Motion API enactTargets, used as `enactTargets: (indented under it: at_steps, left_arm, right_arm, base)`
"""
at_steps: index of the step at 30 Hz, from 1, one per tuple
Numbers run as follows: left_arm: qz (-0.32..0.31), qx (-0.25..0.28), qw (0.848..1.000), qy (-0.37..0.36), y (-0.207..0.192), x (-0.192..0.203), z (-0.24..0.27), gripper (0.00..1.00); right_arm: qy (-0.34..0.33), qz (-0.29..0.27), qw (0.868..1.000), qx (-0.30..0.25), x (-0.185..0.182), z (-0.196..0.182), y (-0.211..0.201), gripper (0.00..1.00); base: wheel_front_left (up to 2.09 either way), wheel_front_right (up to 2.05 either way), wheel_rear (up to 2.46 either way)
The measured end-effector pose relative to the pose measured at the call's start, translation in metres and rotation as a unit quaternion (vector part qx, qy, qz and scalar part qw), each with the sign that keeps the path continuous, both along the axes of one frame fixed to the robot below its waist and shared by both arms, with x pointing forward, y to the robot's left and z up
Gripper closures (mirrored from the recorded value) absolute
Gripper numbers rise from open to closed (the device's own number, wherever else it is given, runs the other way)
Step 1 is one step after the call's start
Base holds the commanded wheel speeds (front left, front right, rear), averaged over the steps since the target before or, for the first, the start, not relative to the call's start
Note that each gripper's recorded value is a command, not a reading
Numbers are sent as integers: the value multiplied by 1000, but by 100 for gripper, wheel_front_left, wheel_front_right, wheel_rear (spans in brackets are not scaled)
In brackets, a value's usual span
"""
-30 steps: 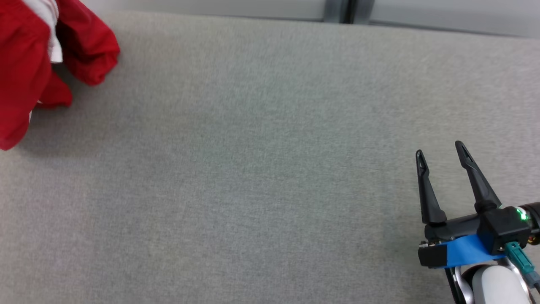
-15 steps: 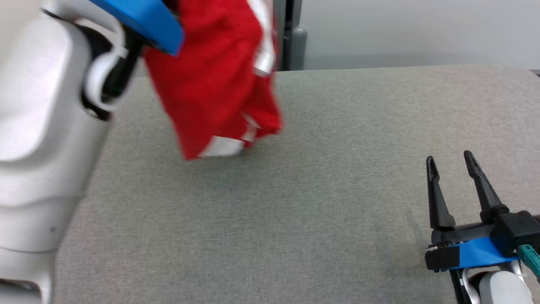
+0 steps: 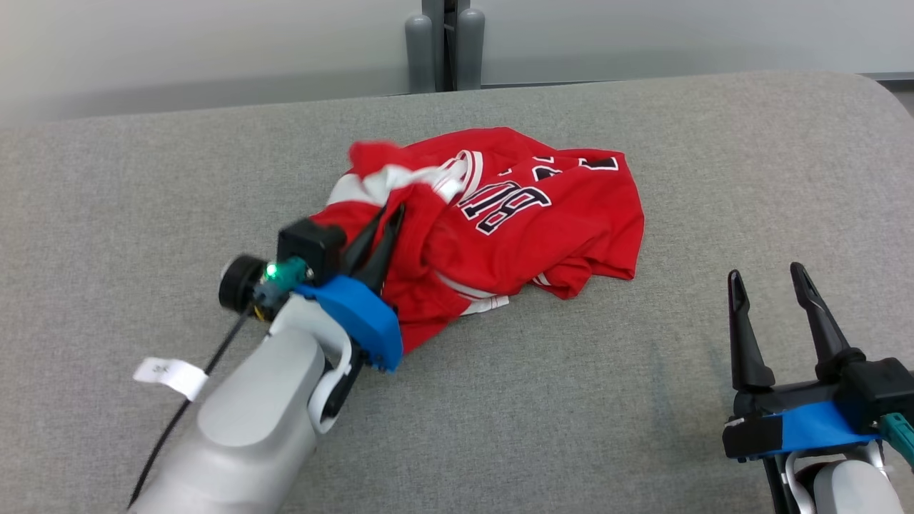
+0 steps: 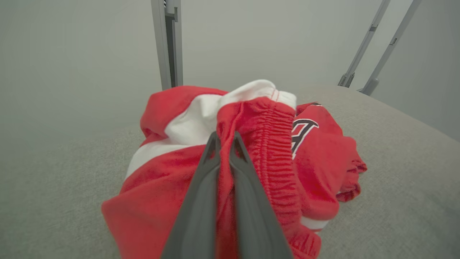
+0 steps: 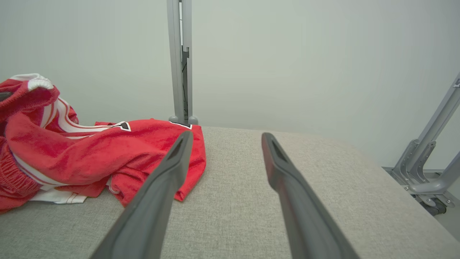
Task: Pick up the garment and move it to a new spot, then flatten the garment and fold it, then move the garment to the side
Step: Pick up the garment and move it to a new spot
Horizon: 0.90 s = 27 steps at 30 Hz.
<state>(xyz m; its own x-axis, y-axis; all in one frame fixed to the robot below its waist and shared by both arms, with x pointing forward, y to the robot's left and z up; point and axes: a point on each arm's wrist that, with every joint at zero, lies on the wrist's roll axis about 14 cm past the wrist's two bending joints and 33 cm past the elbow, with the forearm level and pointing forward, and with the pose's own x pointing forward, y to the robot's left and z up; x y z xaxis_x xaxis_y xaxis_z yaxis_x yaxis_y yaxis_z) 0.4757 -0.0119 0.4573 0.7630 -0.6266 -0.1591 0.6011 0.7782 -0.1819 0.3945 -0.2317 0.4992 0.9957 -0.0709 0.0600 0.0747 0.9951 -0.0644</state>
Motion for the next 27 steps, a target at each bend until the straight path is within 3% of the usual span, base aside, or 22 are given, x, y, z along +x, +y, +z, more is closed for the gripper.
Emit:
enactTargets:
  at_steps: [2, 5, 6, 7, 16, 27]
  left_arm:
    - [4, 17, 1000, 21, 3, -8, -22, 96]
    - [13, 30, 999, 40, 8, -14, -38, 41]
    - [15, 33, 998, 41, 10, -15, -41, 17]
    - [19, 32, 998, 42, 12, -15, -41, 2]
    - [39, 16, 999, -2, 18, -16, -8, 0]
    - [72, -5, 997, -39, 38, -50, 12, 0]
  right_arm:
    - [5, 1, 1000, 2, 1, -4, 1, 0]
    - [11, 5, 1000, 3, 3, -8, 4, 0]
    - [12, 7, 1000, 3, 3, -8, 5, 0]
    - [12, 10, 1000, 4, 4, -9, 7, 0]
    - [-2, 36, 999, 9, 7, 1, 25, 0]
    - [-15, 52, 998, 8, -9, 12, 36, 0]
  base:
    - [0, 0, 0]
    - [0, 0, 0]
    - [0, 0, 0]
    - [0, 0, 0]
    - [0, 0, 0]
    - [0, 0, 0]
